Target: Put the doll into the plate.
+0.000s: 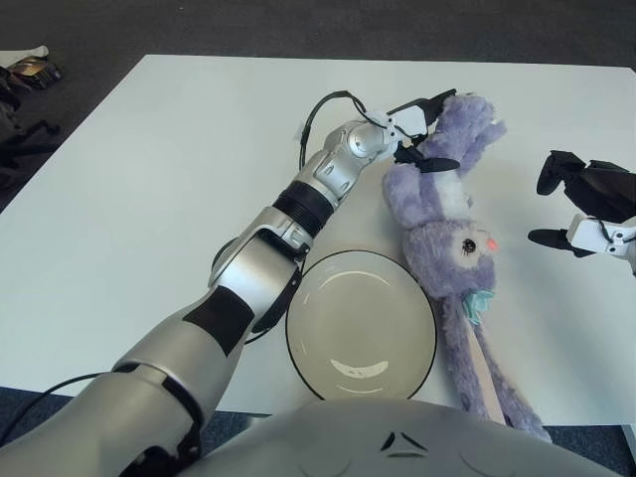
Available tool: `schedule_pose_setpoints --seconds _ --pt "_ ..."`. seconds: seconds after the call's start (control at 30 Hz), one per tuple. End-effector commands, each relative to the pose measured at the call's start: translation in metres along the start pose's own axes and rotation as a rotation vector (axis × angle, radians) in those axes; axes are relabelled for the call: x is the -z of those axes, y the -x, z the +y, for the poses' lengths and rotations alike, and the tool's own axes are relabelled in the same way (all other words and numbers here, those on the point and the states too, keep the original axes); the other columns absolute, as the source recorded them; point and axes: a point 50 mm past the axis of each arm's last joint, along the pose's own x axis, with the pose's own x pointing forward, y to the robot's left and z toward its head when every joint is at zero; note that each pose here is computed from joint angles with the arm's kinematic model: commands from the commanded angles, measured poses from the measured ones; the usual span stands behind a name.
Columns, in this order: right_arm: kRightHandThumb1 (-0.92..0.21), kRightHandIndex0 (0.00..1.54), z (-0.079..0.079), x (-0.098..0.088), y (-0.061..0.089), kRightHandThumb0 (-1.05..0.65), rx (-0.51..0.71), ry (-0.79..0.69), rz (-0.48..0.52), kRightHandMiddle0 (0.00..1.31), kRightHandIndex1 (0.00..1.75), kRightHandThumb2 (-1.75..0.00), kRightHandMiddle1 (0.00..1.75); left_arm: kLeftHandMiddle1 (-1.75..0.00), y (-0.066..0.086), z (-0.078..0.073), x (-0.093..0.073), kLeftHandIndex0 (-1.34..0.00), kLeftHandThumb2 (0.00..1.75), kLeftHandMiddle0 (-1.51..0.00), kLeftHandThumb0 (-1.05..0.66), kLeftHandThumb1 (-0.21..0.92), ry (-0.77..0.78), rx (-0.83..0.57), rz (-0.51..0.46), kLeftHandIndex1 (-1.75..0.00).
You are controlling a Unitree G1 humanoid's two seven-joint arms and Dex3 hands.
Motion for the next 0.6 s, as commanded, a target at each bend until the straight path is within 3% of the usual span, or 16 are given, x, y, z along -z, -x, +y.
schedule_pose_setpoints --seconds 0.0,0.33,0.57 --pt "-0.60 0.21 -0.002 0.002 -0.001 -0.75 -0.007 0.009 0.017 0.00 1.43 -0.81 1.73 -1.75 -0.002 0.001 -0.003 -0.24 0.97 -1.11 -0.50 0.32 -0.063 -0.011 -0.015 -1.75" --pt "-0.67 0.20 -0.006 -0.002 0.005 -0.79 -0.025 -0.011 0.026 0.00 1.33 -0.73 1.60 -1.75 -0.004 -0.001 -0.001 -0.29 1.08 -1.15 -0.41 0.20 -0.123 -0.031 -0.009 -1.75" --pt "-0.66 0.20 0.002 0.002 -0.004 -0.76 -0.045 -0.003 0.037 0.00 1.32 -0.72 1.57 -1.75 -0.005 -0.003 0.000 -0.15 1.20 -1.12 -0.27 0.12 -0.136 -0.039 0.001 -1.75"
